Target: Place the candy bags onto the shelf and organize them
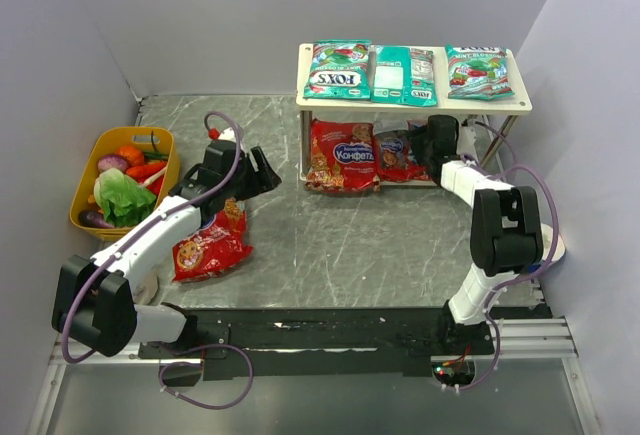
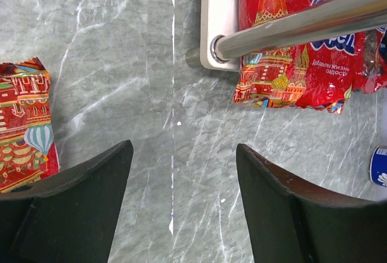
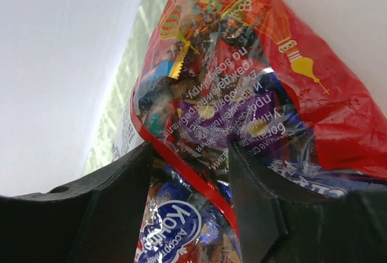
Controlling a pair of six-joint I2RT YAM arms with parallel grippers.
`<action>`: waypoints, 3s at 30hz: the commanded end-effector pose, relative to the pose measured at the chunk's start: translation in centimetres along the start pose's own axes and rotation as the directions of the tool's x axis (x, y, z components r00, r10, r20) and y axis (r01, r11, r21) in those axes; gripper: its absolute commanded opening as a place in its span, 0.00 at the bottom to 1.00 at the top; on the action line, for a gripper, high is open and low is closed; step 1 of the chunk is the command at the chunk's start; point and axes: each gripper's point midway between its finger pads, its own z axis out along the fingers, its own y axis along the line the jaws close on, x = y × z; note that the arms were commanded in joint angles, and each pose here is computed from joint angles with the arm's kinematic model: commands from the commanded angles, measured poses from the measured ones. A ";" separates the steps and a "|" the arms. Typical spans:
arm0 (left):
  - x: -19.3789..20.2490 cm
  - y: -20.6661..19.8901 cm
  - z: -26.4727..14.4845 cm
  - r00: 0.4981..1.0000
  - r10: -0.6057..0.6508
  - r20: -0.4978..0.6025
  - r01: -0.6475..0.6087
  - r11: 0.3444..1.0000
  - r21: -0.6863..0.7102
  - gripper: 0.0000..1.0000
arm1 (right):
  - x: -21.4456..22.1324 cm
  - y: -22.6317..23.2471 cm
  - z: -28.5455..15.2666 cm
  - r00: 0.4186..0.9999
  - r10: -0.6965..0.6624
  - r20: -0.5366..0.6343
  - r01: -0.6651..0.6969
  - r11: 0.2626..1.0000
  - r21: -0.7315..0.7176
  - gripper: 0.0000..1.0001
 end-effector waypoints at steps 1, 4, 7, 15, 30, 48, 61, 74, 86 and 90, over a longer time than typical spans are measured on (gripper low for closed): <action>-1.0 -0.4 -0.5 1.000 -0.001 0.029 0.001 1.000 0.021 0.75 | 9.0 -2.4 -0.7 0.956 -0.008 -0.292 0.024 0.998 0.051 0.60; -1.0 -0.4 -0.7 0.999 -0.004 0.032 0.003 1.000 0.023 0.75 | 8.8 -2.0 -1.2 0.957 -0.015 -0.289 0.028 0.999 0.039 0.60; -1.2 -0.5 -0.9 0.999 -0.006 0.038 0.005 1.000 0.027 0.75 | 8.0 -1.3 -1.9 0.963 -0.036 -0.268 0.044 0.999 0.024 0.60; -1.9 -0.7 -1.6 0.998 -0.005 0.064 0.003 1.000 0.029 0.76 | 5.4 1.2 -5.6 0.974 -0.077 -0.215 0.068 0.996 -0.050 0.66; -2.8 -1.4 -3.1 0.995 -0.005 0.099 0.000 0.998 0.056 0.81 | 6.1 -1.0 -12.9 0.967 -0.155 -0.202 0.137 0.985 -0.102 0.73; -2.7 -1.8 -3.9 0.995 -0.003 0.099 -0.005 0.997 0.079 0.81 | -2.8 -0.5 -9.7 0.924 -0.373 0.086 0.361 0.924 0.122 0.68; -2.6 -1.6 -2.5 0.997 -0.001 0.072 -0.003 0.998 0.058 0.81 | -3.1 -4.6 -6.8 0.954 -0.297 0.048 0.280 0.935 0.217 0.44; -2.6 -0.8 -1.2 0.999 0.005 0.050 -0.006 1.000 0.019 0.81 | -0.7 -5.5 -1.1 0.968 -0.245 -0.060 0.252 0.944 0.211 0.29; -3.0 -0.5 -0.8 0.999 -0.003 0.048 0.002 1.000 0.016 0.80 | -1.1 -3.5 -0.7 0.954 -0.297 -0.039 0.300 0.949 0.098 0.31; -3.2 -0.6 -1.1 0.998 -0.005 0.056 0.003 1.000 0.022 0.81 | -1.7 -3.4 -2.9 0.957 -0.289 0.011 0.287 0.956 0.061 0.35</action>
